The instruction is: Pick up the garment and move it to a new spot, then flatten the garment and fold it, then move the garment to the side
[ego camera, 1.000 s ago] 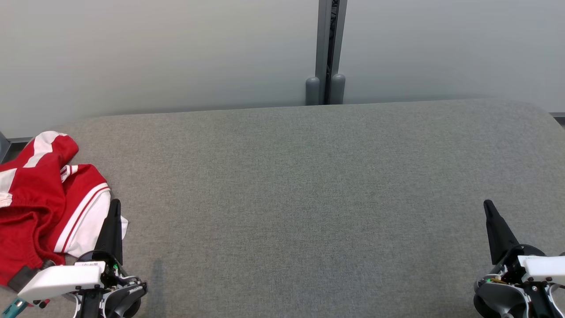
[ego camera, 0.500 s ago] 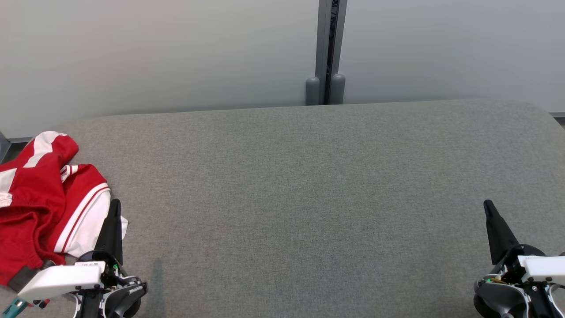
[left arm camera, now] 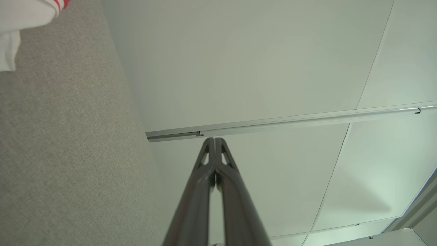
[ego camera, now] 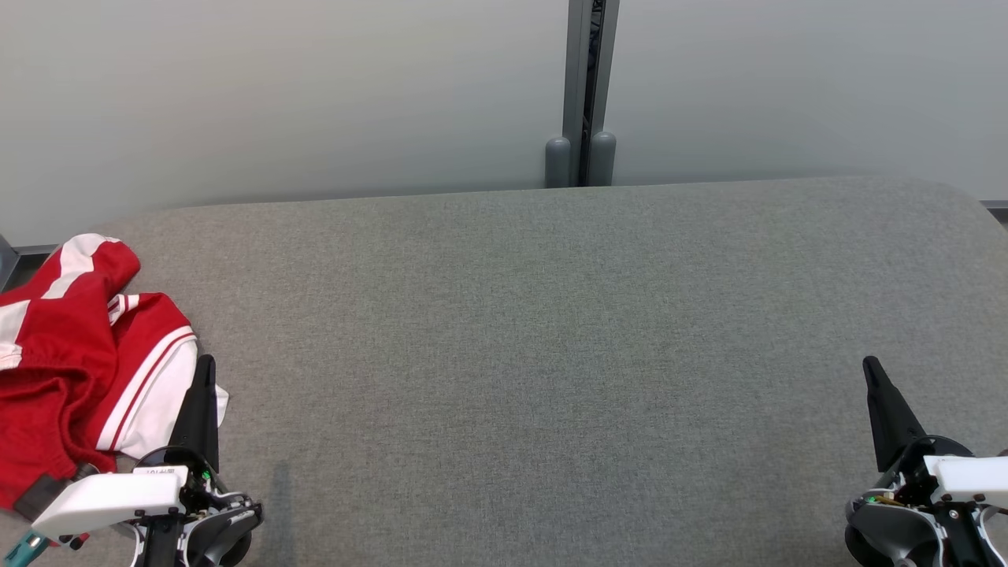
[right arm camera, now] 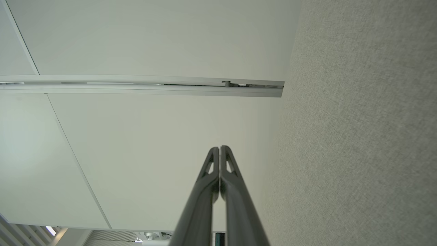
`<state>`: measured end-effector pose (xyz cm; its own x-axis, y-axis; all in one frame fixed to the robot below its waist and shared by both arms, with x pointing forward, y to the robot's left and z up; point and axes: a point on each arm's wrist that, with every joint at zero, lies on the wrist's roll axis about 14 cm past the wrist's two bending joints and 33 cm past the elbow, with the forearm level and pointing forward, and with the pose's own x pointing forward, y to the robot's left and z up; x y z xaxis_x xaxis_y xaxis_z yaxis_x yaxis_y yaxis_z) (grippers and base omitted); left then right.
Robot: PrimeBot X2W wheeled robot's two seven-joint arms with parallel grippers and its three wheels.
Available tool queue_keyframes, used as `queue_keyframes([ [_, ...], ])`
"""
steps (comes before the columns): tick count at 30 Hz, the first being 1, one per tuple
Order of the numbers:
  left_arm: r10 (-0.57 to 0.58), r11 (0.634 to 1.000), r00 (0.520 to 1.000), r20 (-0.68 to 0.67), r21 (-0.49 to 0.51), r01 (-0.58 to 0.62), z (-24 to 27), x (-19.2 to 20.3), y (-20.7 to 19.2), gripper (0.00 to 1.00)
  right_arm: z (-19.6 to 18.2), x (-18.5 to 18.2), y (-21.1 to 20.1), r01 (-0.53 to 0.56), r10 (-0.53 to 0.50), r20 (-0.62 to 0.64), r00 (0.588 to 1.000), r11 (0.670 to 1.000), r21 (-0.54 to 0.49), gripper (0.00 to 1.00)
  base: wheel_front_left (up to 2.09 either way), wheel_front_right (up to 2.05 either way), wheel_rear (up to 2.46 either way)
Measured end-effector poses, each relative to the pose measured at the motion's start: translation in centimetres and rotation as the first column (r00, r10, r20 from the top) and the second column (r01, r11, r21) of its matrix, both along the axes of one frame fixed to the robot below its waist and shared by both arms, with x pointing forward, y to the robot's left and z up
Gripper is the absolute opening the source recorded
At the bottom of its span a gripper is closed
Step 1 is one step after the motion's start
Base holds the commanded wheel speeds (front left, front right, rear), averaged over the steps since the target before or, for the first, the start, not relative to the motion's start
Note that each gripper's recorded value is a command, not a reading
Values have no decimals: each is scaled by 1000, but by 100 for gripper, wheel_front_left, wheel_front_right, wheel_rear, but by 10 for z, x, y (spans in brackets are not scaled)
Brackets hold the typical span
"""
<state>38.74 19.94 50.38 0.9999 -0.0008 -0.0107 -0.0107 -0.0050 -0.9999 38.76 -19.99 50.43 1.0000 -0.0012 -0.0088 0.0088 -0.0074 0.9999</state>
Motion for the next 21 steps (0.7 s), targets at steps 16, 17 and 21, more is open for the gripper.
queue_keyframes([
  [16,0,1000,1000,0,0,0,0,0,0,0,0,0,0,0,0,0,1000,1000,0,0,0,0,0],
  [17,0,1000,1000,0,0,0,0,0,0,0,0,0,0,0,0,0,1000,1000,0,0,0,0,0],
  [21,0,1000,1000,0,0,0,0,0,0,0,0,0,0,0,0,0,1000,1000,0,0,0,0,0],
])
